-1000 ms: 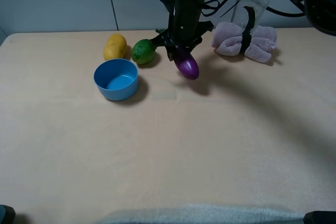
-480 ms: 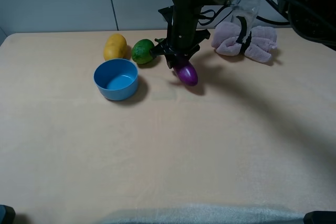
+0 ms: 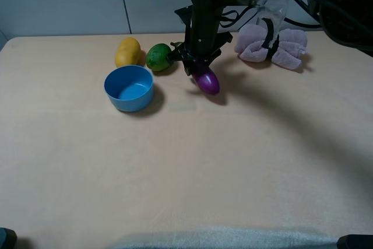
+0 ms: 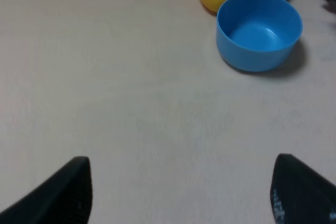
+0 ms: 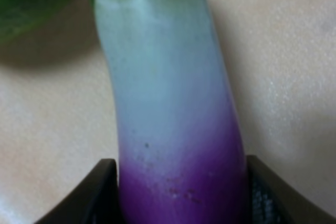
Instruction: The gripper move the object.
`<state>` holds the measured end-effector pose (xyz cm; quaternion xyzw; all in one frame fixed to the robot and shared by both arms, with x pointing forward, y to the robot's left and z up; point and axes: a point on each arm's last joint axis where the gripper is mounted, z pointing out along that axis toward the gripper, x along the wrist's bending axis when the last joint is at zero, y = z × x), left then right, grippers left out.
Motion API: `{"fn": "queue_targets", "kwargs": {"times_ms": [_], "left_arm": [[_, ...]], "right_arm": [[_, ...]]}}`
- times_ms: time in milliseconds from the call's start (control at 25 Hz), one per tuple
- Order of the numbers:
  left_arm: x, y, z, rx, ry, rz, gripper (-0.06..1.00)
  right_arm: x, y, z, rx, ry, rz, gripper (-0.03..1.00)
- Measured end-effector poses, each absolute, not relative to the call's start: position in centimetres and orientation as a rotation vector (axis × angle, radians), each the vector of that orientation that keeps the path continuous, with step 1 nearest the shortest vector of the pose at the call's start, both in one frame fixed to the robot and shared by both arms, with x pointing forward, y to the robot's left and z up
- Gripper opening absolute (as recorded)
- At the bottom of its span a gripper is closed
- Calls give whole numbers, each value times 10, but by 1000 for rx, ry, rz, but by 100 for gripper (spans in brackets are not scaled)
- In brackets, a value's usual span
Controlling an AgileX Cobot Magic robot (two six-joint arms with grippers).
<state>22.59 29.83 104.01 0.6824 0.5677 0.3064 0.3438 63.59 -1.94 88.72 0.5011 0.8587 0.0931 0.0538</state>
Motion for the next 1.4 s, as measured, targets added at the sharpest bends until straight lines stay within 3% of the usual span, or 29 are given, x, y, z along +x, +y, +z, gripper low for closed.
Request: {"fn": "queue_targets", "kwargs": {"times_ms": [960, 1080, 1280, 1400], "left_arm": [[226, 298, 1040, 1773, 1475, 796, 76], [226, 298, 1040, 1773, 1475, 796, 76], [226, 298, 1040, 1773, 1475, 796, 76], [226, 298, 1040, 1773, 1475, 796, 76]], "right_arm": [[636, -19, 880, 1529, 2617, 264, 37], [636, -19, 880, 1528, 2618, 265, 42], [636, -19, 880, 1526, 2619, 264, 61], [636, -19, 880, 1526, 2618, 265, 65]]}}
